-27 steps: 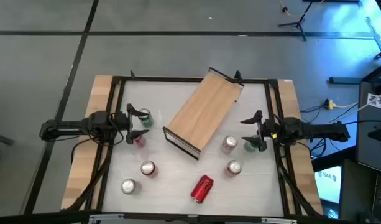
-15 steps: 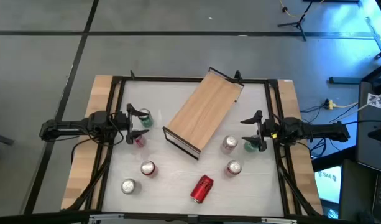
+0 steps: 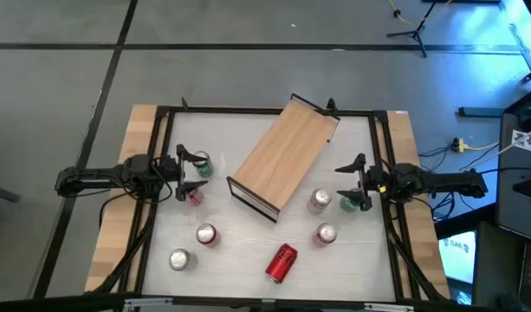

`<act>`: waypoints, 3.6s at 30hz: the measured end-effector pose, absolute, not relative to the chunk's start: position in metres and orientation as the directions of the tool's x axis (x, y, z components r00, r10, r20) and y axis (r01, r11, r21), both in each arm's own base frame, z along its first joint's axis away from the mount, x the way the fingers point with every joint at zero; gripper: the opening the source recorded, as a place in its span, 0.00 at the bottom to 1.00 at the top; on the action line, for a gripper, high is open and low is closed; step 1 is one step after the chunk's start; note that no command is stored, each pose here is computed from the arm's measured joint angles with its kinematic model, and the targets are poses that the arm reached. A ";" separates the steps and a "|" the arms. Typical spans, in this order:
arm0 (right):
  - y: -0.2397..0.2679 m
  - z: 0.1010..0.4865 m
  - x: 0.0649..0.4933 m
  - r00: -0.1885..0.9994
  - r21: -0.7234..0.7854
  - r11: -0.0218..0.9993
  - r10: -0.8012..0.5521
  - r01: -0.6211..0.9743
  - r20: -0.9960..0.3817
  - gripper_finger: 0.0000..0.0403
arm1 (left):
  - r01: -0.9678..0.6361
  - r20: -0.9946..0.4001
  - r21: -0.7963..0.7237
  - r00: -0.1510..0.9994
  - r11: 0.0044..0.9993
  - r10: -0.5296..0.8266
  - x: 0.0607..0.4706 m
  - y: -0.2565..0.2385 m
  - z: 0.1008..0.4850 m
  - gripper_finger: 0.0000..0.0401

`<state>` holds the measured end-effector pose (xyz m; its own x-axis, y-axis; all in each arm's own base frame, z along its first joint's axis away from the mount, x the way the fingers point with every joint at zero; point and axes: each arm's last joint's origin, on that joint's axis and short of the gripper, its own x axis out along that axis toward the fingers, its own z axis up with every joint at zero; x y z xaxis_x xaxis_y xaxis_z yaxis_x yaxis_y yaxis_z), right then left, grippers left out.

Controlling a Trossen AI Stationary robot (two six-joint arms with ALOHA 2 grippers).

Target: Place canned beverage on shelf

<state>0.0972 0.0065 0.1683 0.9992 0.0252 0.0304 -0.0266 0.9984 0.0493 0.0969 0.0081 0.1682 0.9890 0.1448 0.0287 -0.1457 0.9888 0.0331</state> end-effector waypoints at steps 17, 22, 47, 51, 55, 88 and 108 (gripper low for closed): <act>0.007 0.168 0.097 0.999 0.049 0.998 0.025 -0.027 0.031 0.87 | -0.145 0.029 0.034 0.989 0.989 0.144 0.097 0.008 0.168 0.91; 0.007 0.168 0.097 0.999 0.049 0.998 0.025 -0.027 0.031 0.87 | -0.146 0.028 0.034 0.989 0.989 0.145 0.097 0.008 0.168 0.91; 0.010 0.169 0.097 0.986 0.154 0.974 0.161 -0.165 0.040 0.87 | -0.146 0.029 0.034 0.989 0.989 0.145 0.097 0.008 0.168 0.91; 0.010 0.180 0.095 0.982 0.152 0.972 0.165 -0.177 0.088 0.87 | -0.146 0.028 0.034 0.989 0.989 0.145 0.097 0.008 0.168 0.91; 0.011 0.207 0.088 0.966 0.188 0.955 0.197 -0.228 0.169 0.87 | -0.146 0.028 0.034 0.989 0.989 0.145 0.097 0.008 0.168 0.91; 0.011 0.305 0.106 0.548 0.237 0.959 0.115 0.156 -0.828 0.87 | -0.146 0.029 0.033 0.989 0.989 0.145 0.097 0.008 0.168 0.91; 0.015 0.273 0.147 0.224 0.143 0.965 0.092 0.221 -0.970 0.87 | -0.146 0.028 0.030 0.989 0.989 0.145 0.097 0.008 0.168 0.91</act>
